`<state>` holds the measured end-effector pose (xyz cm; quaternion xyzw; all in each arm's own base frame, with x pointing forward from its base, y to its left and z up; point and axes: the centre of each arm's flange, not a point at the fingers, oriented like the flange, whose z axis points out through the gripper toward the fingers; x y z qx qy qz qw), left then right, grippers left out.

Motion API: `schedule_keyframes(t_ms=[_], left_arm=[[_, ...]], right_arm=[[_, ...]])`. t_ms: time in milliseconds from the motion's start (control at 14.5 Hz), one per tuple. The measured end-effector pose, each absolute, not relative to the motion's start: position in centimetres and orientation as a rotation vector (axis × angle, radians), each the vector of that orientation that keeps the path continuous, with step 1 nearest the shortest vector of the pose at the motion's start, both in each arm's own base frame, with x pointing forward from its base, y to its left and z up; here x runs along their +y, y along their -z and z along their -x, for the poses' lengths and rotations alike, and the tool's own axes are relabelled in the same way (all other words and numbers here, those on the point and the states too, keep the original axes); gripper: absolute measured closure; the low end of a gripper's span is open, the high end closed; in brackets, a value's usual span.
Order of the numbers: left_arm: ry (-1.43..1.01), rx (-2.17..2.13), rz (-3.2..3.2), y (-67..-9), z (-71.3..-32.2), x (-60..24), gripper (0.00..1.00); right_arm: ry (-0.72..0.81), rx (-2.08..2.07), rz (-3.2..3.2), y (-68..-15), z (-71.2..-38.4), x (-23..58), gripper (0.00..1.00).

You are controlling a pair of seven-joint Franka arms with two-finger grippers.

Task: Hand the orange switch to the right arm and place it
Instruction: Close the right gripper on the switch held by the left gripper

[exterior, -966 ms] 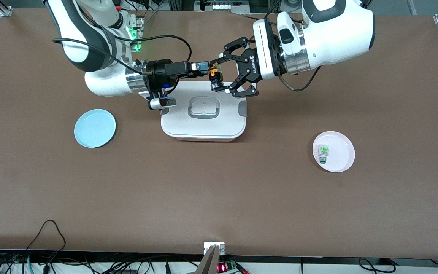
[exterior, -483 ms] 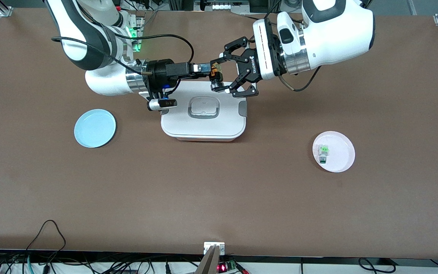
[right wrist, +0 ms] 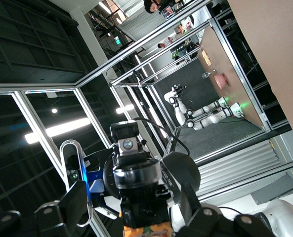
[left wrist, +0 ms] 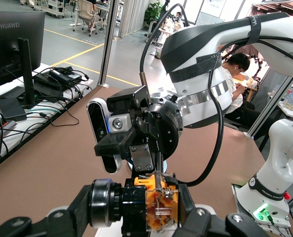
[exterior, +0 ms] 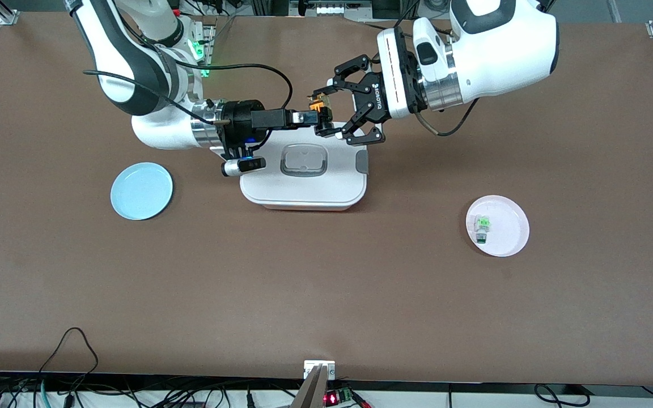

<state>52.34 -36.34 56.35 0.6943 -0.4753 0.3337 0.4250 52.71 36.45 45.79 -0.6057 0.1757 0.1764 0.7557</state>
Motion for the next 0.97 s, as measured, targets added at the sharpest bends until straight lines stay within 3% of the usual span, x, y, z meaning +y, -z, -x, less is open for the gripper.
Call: schedule_keyframes(t_ms=[207, 276, 414, 828, 966], left_arm=[[-0.842, -1.187, -1.738, -56.52, -52.43, -36.27, 0.28], [-0.841, -1.187, -1.738, -56.48, -52.42, -36.28, 0.28], [-0.848, -1.179, -1.741, -56.6, -52.57, -36.14, 0.28], [-0.848, -1.178, -1.741, -56.59, -52.57, -36.14, 0.28], [-0.844, -1.179, -1.741, -56.49, -52.51, -36.19, 0.14]], right_arm=[[-0.386, 0.386, 1.323, -45.63, -52.69, 36.54, 0.41], [-0.386, 0.386, 1.324, -45.6, -52.69, 36.57, 0.41], [-0.38, 0.384, 1.326, -45.45, -52.7, 36.61, 0.57], [-0.377, 0.382, 1.327, -45.45, -52.7, 36.62, 0.57], [-0.377, 0.381, 1.325, -45.61, -52.74, 36.66, 0.58]])
